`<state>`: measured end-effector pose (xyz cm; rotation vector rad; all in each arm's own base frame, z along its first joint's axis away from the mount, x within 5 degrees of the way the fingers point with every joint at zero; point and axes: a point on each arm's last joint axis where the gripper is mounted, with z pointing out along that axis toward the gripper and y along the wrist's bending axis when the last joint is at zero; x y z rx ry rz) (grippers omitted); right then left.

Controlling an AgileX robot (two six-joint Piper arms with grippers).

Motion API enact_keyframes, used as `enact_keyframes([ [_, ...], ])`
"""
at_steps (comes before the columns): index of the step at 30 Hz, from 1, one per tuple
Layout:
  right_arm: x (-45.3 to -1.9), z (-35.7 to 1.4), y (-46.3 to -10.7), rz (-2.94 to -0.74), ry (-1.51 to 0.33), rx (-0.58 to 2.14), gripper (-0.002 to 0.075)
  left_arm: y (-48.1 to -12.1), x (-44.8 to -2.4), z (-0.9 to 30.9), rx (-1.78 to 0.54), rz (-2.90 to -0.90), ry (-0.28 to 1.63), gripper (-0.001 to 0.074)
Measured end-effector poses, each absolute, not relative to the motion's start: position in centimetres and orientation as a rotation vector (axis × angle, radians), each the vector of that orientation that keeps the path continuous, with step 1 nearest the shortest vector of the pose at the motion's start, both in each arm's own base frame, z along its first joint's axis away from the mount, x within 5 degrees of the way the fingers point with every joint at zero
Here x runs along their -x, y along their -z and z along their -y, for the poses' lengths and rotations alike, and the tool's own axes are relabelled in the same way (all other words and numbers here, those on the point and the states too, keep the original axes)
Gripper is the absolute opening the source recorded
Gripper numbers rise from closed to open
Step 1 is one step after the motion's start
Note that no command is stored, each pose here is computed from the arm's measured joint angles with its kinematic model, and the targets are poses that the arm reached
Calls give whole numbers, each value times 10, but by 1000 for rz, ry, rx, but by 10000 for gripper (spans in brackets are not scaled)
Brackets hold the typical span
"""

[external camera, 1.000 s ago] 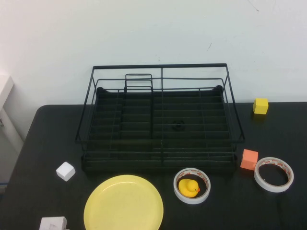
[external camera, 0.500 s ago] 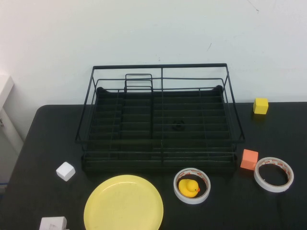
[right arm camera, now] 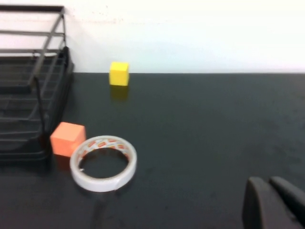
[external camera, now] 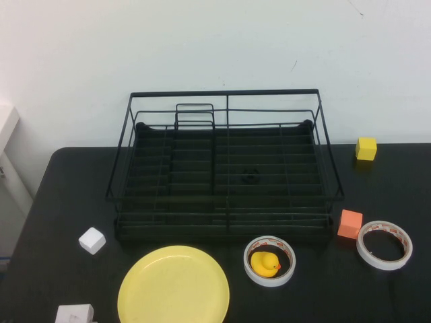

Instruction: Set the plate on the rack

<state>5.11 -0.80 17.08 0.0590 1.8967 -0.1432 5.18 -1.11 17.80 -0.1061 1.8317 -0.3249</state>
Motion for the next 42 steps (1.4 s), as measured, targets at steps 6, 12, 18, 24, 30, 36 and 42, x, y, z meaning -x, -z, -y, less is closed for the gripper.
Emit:
enact_keyframes([
  [6,-53,9,-174,-1842,175,-34,0,-181,-53,11,130,-1785,355,-2],
  [12,-55,8,-182,-1755,181,-20,0,-188,-54,10,137,-1713,356,-2],
  [18,-56,7,-200,-1562,220,33,0,-206,-55,7,148,-1503,348,-3],
  [24,-53,3,-224,-1292,227,76,0,-233,-50,0,170,-1187,339,-3],
  [30,-47,-1,-239,-1102,212,89,0,-244,-45,-3,182,-1048,335,-3],
  [36,-47,2,-240,-1101,189,35,0,-245,-44,-3,275,-1029,494,-2],
  [42,-47,4,-246,-1165,235,46,0,-249,-47,2,279,-1235,523,-2],
])
